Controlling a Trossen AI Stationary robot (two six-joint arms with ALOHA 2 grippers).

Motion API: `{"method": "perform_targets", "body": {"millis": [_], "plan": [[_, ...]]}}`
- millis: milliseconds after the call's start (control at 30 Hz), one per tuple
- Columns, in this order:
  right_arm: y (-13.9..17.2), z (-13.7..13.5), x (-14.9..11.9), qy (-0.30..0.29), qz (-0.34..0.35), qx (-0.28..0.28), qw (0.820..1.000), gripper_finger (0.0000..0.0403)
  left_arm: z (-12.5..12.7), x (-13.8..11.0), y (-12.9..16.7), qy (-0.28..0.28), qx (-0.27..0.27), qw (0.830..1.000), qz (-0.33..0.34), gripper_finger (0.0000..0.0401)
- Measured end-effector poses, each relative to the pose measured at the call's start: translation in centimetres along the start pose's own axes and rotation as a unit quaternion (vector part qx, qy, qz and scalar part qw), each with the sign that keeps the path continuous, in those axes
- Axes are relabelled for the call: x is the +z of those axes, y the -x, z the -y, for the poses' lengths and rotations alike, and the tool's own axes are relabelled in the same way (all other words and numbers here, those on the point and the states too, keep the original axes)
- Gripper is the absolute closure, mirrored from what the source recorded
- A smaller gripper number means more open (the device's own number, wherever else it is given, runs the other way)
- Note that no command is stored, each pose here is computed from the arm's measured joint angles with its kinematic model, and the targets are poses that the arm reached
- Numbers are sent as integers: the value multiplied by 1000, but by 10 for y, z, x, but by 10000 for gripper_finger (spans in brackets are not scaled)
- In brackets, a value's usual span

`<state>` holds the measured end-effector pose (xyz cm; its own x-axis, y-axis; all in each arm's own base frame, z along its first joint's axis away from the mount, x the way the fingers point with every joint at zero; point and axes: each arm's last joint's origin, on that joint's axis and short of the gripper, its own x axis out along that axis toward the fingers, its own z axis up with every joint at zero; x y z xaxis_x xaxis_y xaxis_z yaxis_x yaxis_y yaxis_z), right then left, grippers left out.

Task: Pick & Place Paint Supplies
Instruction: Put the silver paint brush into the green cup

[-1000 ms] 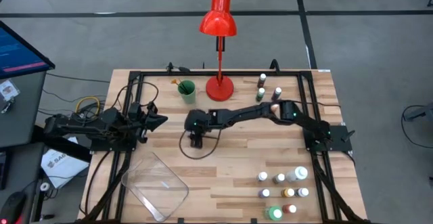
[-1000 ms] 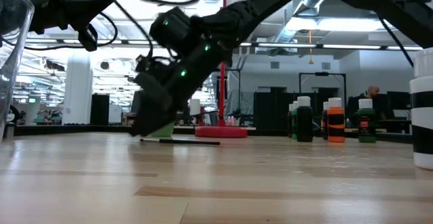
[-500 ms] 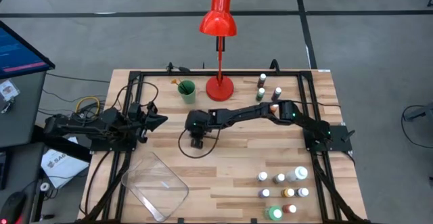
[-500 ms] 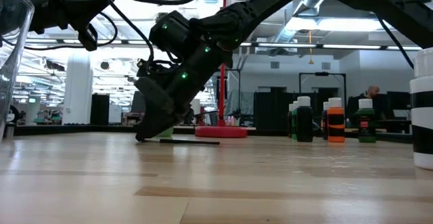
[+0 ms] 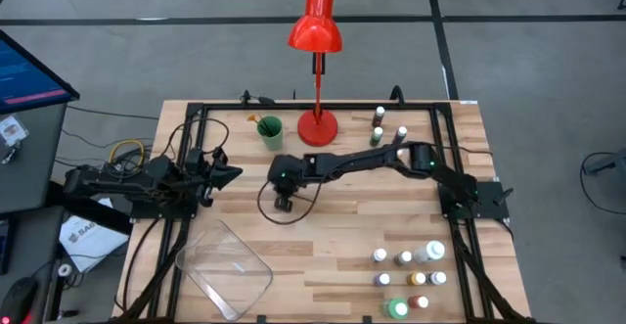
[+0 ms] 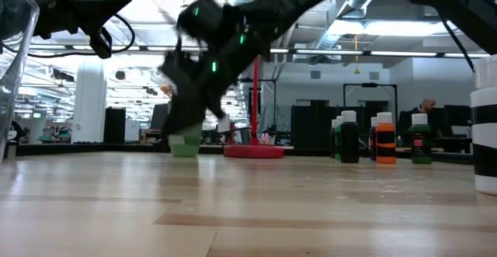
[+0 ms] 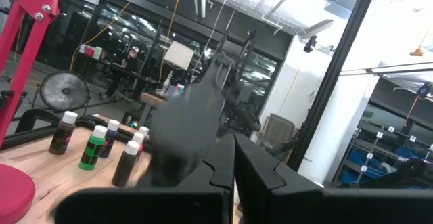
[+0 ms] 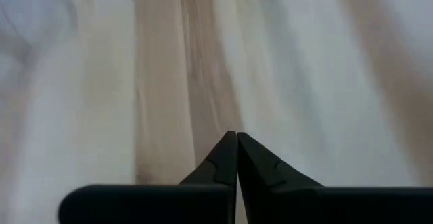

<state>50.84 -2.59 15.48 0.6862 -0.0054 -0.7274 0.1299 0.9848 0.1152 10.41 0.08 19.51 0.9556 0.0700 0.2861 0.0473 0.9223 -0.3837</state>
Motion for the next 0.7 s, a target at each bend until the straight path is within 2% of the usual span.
{"method": "perform_targets", "body": {"millis": [167,300,400,533,700], "plan": [[38,7,33,-1,79,-1,997,402,0,0,0,0,0,1000,0,400],[76,23,65,-3,180,-19,983,402,0,0,0,0,-1,1000,1,400],[101,40,86,3,265,-34,964,403,0,1,0,0,-2,1000,3,400],[124,62,107,16,378,-56,924,403,0,1,0,0,-3,1000,3,400],[140,90,119,20,468,-78,880,403,0,1,0,0,-4,1000,4,400]]}}
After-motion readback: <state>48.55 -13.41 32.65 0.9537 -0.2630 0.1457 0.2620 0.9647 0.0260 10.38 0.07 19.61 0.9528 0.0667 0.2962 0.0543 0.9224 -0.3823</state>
